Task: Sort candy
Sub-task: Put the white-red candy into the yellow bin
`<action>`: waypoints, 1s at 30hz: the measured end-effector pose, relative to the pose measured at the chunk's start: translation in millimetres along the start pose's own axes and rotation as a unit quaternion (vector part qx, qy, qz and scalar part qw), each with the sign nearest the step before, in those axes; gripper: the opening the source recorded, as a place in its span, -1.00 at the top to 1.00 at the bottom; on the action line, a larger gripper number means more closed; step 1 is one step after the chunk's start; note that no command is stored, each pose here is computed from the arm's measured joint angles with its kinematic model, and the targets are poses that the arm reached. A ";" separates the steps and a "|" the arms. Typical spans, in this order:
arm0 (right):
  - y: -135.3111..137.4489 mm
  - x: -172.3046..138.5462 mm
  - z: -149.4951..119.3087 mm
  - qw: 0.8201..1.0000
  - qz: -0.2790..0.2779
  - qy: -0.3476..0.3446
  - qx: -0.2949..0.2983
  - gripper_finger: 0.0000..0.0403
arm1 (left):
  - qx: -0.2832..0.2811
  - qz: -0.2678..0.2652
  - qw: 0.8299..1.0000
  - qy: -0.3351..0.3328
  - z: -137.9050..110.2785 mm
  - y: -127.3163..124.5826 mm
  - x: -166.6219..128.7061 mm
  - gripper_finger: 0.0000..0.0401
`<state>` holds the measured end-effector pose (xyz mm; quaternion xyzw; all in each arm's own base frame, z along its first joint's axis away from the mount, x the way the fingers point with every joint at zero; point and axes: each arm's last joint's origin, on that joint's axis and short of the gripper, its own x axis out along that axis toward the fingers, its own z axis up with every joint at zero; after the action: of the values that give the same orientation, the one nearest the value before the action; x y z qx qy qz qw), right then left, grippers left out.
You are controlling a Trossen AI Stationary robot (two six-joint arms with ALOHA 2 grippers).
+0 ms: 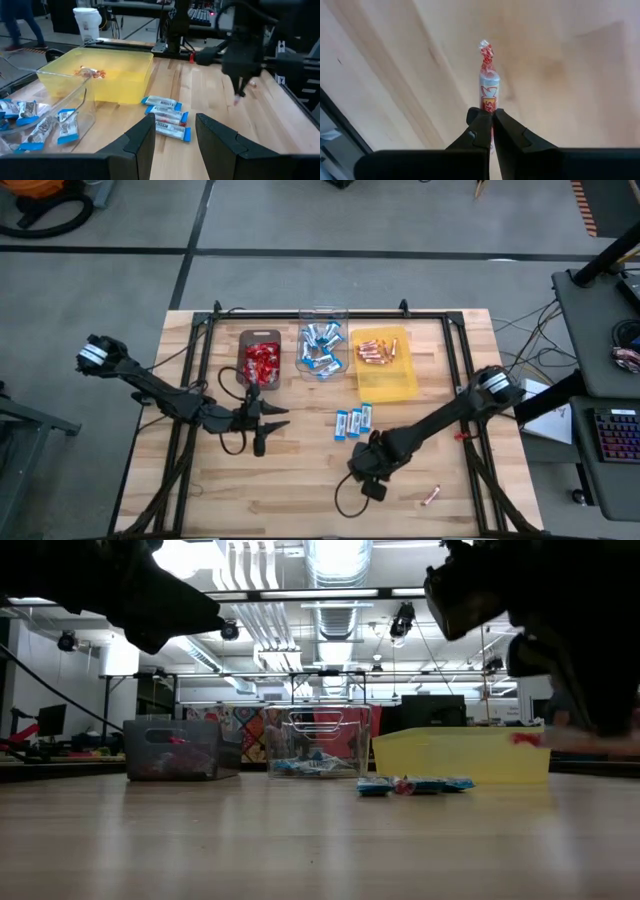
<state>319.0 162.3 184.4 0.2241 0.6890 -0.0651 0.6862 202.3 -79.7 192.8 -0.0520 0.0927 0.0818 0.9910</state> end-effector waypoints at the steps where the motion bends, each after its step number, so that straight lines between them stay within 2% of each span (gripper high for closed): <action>1: -3.7 -6.1 0.6 1.000 -0.001 0.000 0.000 0.96 | 0.000 0.000 1.000 -0.002 0.6 0.0 -0.2 0.38; 9: -54.3 -68.3 12.9 0.999 -0.025 -0.034 0.009 0.96 | 0.012 -0.005 1.000 -0.023 6.6 -0.1 -2.0 0.38; 12: -85.3 -93.9 20.1 0.996 -0.054 -0.064 0.024 0.96 | 0.022 -0.006 0.999 -0.029 9.4 -0.5 -2.5 0.38; 15: -123.1 -116.2 31.7 0.987 -0.098 -0.108 0.064 0.96 | 0.039 -0.007 0.999 -0.036 14.2 -1.8 -2.2 0.38; 18: -160.9 -130.5 45.2 0.981 -0.112 -0.129 0.091 0.96 | 0.057 -0.006 0.998 -0.041 18.6 -3.2 -1.5 0.38; 21: -192.4 -136.8 54.6 0.983 -0.129 -0.121 0.051 0.96 | 0.064 -0.006 0.997 -0.045 22.2 -4.1 -1.4 0.38; 24: -214.7 -135.5 63.1 0.984 -0.146 -0.100 -0.024 0.96 | 0.065 -0.006 0.997 -0.044 23.4 -4.4 -1.4 0.38; 27: -226.8 -128.0 70.0 0.978 -0.168 -0.069 -0.103 0.96 | 0.062 -0.006 0.997 -0.043 23.0 -4.4 -1.4 0.38; 30: -230.0 -119.8 76.1 0.972 -0.185 -0.050 -0.139 0.96 | 0.058 -0.006 0.998 -0.038 22.0 -4.1 -1.4 0.38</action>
<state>292.1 -99.2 247.3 -0.0079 0.6854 -0.1055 0.7204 205.6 -81.3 214.9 0.0086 0.0593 0.0725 0.9956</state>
